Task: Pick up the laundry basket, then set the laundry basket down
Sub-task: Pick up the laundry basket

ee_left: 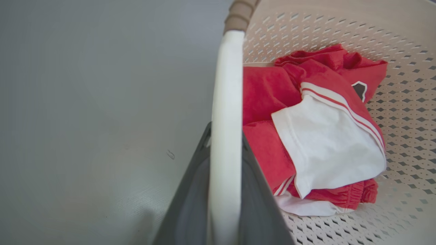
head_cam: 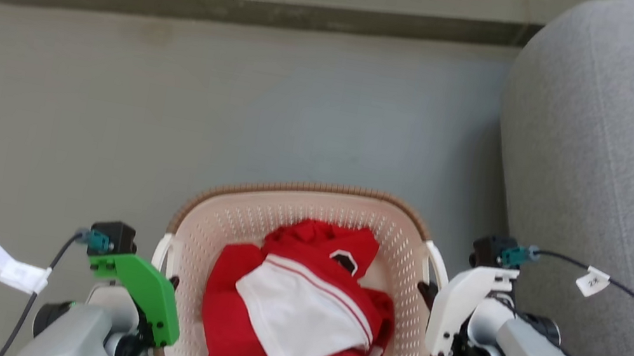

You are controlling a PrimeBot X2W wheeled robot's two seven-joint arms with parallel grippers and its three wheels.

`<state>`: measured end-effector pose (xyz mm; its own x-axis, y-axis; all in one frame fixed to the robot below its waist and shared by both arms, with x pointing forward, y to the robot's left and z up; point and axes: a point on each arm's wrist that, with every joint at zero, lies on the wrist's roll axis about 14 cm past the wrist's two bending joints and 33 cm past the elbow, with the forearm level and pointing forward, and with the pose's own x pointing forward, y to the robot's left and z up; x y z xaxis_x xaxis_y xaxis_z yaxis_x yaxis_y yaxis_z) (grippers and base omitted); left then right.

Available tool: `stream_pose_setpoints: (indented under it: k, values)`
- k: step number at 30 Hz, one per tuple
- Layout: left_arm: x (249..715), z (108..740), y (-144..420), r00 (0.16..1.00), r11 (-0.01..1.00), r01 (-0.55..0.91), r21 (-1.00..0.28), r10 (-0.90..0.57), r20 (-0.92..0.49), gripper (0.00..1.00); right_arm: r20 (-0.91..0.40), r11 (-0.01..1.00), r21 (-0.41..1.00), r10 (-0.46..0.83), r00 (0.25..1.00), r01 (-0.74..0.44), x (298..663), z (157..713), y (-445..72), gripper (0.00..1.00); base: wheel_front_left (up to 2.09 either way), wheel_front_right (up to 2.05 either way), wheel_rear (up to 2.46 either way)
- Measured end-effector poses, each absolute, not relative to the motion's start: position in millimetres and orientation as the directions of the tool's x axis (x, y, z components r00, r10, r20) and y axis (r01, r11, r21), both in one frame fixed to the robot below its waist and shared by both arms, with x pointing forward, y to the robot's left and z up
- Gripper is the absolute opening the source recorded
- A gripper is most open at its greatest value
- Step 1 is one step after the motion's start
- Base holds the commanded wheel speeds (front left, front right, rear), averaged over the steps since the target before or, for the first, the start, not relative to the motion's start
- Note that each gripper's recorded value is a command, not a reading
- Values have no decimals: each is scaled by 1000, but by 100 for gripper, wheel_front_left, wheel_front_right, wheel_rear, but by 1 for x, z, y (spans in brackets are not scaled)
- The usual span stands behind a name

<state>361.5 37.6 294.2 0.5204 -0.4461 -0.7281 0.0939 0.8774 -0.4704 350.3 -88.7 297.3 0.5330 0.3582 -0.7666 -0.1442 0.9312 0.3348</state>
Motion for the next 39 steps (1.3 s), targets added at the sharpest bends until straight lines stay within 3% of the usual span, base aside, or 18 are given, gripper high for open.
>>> stream_pose_setpoints:
  k: [8, 23, 39]
  values:
    - [343, 311, 39, 532, 879, 111, -464, -447, -719, 0, -757, 929, 333, 364, 542, -159, 329, 312, -87, 0, 0, 0, 0]
    - [339, 330, 34, 548, 874, 156, -460, -464, -696, 0, -727, 930, 330, 361, 583, -164, 327, 331, -88, 0, 0, 0, 0]
    - [332, 325, 33, 504, 871, 140, -470, -471, -723, 0, -754, 930, 332, 362, 548, -159, 320, 325, -88, 0, 0, 0, 0]
